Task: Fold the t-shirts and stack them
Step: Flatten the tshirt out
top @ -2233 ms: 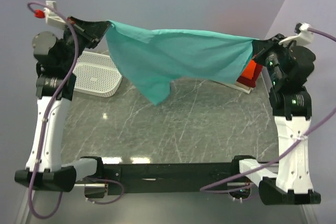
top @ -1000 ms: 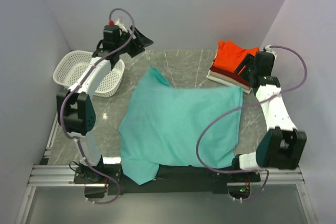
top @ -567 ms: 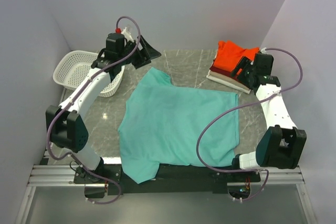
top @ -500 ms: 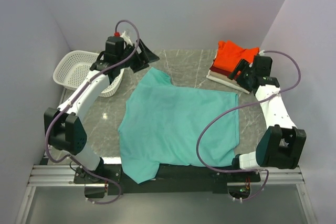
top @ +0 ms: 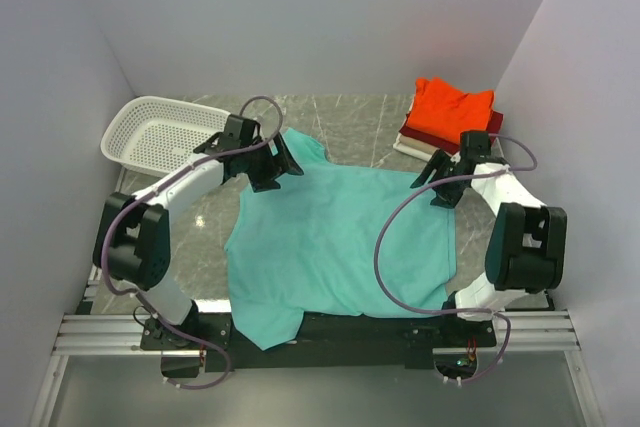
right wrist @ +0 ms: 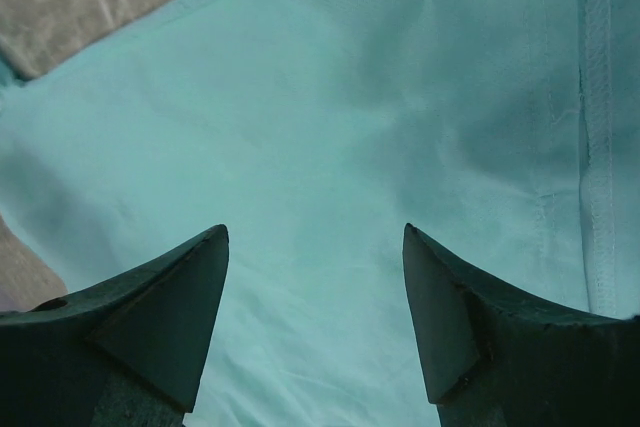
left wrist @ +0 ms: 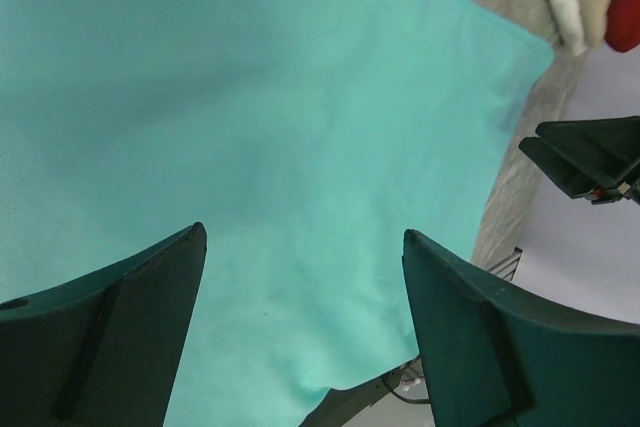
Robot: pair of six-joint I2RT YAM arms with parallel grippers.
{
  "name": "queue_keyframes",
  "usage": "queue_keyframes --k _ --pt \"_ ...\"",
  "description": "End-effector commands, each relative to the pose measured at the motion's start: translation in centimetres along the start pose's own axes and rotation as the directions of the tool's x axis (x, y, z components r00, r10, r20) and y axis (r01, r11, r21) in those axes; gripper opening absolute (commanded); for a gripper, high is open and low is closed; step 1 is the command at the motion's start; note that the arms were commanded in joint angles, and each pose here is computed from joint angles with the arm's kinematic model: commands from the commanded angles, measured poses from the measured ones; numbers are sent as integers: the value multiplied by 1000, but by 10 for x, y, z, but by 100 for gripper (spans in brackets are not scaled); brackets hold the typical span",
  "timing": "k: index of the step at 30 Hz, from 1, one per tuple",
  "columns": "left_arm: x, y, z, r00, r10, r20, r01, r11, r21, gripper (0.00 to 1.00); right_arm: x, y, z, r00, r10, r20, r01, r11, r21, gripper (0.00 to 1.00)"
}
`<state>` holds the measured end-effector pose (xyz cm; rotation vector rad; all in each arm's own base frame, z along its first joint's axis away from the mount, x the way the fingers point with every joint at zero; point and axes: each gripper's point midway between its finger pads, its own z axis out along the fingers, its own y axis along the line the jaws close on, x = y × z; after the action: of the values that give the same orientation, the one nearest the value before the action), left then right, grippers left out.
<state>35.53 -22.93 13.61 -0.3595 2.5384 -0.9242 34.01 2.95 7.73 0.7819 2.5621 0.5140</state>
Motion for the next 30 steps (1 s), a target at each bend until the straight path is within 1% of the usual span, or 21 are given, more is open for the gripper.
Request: queue_keyframes --k 1,3,9,16,24,26,27,29,30 --pt "-1 -5 12 1000 9 -5 -8 999 47 85 3 0 10 1000 14 -24 -14 1000 -2 76" --pt "-2 0 19 1000 10 -12 -10 1000 28 85 4 -6 16 999 17 -32 -16 1000 24 77" --pt "1 26 50 996 21 -83 -26 998 -61 86 3 -15 31 998 37 -47 -34 997 63 76" --pt "-2 45 70 994 24 -110 -37 992 -118 87 -2 -22 41 997 51 -54 -45 993 107 76" --pt "-27 57 86 994 7 -107 -21 991 -130 87 -17 -22 55 996 72 -47 -65 989 136 76" --pt "-37 53 88 995 13 -99 -25 993 -117 87 -24 -20 58 996 73 -41 -67 988 140 76" --pt "-38 59 94 994 9 -111 -23 992 -127 87 -24 -21 62 996 80 -49 -72 986 148 76" --pt "-48 55 96 994 20 -109 -34 992 -124 87 -31 -19 66 995 82 -50 -74 986 152 76" --pt "-49 61 103 993 14 -118 -30 990 -137 87 -34 -18 67 995 88 -49 -80 985 154 76"
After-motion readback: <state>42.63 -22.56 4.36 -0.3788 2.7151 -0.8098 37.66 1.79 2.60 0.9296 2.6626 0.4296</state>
